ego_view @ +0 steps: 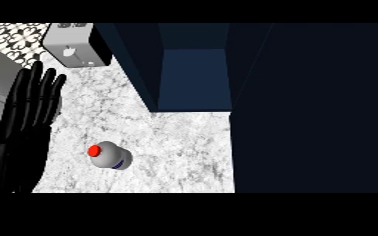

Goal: Pick up the bottled water, place it into the cabinet and close the cabinet

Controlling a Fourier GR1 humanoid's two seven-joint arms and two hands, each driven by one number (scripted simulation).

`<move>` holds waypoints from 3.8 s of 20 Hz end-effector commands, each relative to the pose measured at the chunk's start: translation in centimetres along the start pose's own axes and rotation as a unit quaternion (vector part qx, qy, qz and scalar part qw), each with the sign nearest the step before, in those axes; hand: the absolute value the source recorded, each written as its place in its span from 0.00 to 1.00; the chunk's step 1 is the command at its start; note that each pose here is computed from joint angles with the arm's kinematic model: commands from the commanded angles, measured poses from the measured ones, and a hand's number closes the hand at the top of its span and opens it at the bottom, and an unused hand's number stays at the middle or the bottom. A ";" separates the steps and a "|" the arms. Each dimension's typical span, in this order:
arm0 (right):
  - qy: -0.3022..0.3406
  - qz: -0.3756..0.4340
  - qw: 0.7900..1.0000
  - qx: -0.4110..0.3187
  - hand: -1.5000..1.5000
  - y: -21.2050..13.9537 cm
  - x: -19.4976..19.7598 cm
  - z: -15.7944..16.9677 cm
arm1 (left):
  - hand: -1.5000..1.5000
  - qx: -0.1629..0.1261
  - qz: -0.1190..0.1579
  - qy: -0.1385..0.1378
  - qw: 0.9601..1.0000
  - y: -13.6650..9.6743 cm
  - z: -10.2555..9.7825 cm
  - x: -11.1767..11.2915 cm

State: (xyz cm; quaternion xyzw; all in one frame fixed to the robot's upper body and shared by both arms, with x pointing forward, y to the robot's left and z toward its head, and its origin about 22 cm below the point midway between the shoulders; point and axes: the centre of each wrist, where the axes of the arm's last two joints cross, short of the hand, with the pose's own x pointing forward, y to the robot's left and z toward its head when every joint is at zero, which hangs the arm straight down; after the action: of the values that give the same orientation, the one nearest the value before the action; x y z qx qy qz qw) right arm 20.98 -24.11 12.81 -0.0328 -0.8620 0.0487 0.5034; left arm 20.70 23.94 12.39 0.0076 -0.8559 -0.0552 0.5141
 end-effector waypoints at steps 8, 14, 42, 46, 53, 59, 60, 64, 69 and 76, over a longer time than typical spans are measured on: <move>0.095 -0.100 0.990 0.040 0.00 1.1 1.4 4.2 | 0.00 -0.097 0.107 0.094 0.985 2.0 3.2 -0.7; 0.112 -0.109 0.987 0.043 0.00 -0.1 5.4 6.4 | 0.00 -0.115 0.109 0.110 0.981 2.8 6.4 4.6; 0.105 -0.111 0.987 0.048 0.00 0.4 8.7 12.8 | 0.00 -0.033 0.045 0.184 0.981 3.6 8.5 -6.3; 0.114 -0.103 0.987 0.052 0.00 0.3 9.4 12.9 | 0.00 -0.026 0.044 0.185 0.981 4.5 10.5 -10.2; 0.110 -0.102 0.987 0.051 0.00 0.5 10.4 13.7 | 0.00 0.009 0.054 0.196 0.979 5.0 9.9 -14.5; 0.109 -0.101 0.988 0.049 0.00 0.6 9.8 14.4 | 0.00 0.021 0.046 0.198 0.979 3.6 12.2 -19.2; 0.110 -0.095 0.988 0.052 0.00 -0.1 9.1 14.6 | 0.00 0.026 0.047 0.194 0.979 5.6 11.6 -19.4; 0.111 -0.103 0.987 0.060 0.00 -0.1 8.2 14.4 | 0.00 -0.007 0.086 0.205 0.975 5.0 11.9 -21.9; 0.116 -0.097 0.987 0.059 0.00 0.2 9.8 15.4 | 0.00 -0.036 0.131 0.225 0.965 3.0 13.2 -23.5; 0.120 -0.101 0.987 0.044 0.00 -0.3 9.0 16.1 | 0.00 -0.014 0.163 0.207 0.965 0.3 15.5 -25.1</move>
State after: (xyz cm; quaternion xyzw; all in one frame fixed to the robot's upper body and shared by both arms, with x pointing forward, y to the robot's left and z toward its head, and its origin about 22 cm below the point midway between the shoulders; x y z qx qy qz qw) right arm 3.13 -24.02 10.72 0.0680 -0.7780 0.0474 0.6228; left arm 20.19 28.81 -15.43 -0.1086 -0.7099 -0.0004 0.6959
